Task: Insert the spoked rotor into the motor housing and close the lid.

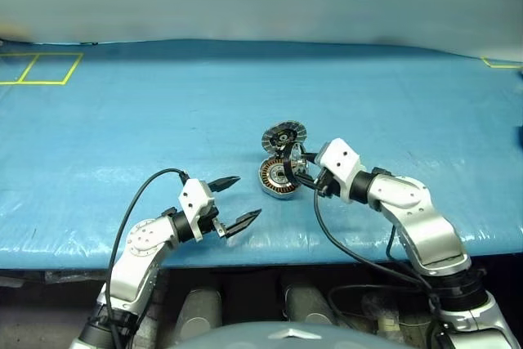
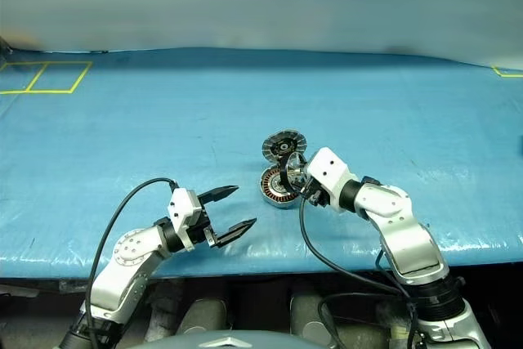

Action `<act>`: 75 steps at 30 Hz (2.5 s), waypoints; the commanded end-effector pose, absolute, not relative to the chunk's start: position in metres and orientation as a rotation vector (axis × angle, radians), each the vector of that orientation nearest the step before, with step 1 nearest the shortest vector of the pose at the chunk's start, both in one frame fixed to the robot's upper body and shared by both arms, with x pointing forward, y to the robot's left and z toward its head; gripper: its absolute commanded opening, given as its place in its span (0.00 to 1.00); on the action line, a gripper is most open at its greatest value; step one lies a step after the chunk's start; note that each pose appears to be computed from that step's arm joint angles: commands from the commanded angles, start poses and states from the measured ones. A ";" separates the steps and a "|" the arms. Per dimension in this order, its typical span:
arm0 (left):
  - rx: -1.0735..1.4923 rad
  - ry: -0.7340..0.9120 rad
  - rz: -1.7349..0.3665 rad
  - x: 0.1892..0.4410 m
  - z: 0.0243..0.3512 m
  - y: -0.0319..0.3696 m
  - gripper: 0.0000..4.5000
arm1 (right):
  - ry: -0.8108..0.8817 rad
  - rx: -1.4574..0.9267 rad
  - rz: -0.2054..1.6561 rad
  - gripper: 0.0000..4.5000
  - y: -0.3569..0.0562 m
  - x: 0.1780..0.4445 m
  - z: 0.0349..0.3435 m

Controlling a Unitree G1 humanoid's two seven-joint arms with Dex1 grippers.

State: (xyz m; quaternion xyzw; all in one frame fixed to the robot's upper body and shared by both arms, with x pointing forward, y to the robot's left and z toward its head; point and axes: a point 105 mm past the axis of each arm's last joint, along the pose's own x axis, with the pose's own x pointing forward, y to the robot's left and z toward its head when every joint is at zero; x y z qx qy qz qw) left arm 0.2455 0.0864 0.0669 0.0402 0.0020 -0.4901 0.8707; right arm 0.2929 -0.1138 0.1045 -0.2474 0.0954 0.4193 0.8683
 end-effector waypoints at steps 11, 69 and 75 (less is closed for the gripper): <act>0.088 -0.050 -1.030 0.242 0.077 0.080 1.00 | 0.201 -0.735 0.956 0.39 -0.110 0.296 0.105; 0.069 -0.062 -0.975 0.264 0.077 0.087 1.00 | 0.277 -0.448 0.808 0.01 -0.096 0.299 0.055; 0.022 -0.071 -0.933 0.278 0.089 0.092 1.00 | 0.067 -0.105 0.788 0.01 -0.093 0.296 0.114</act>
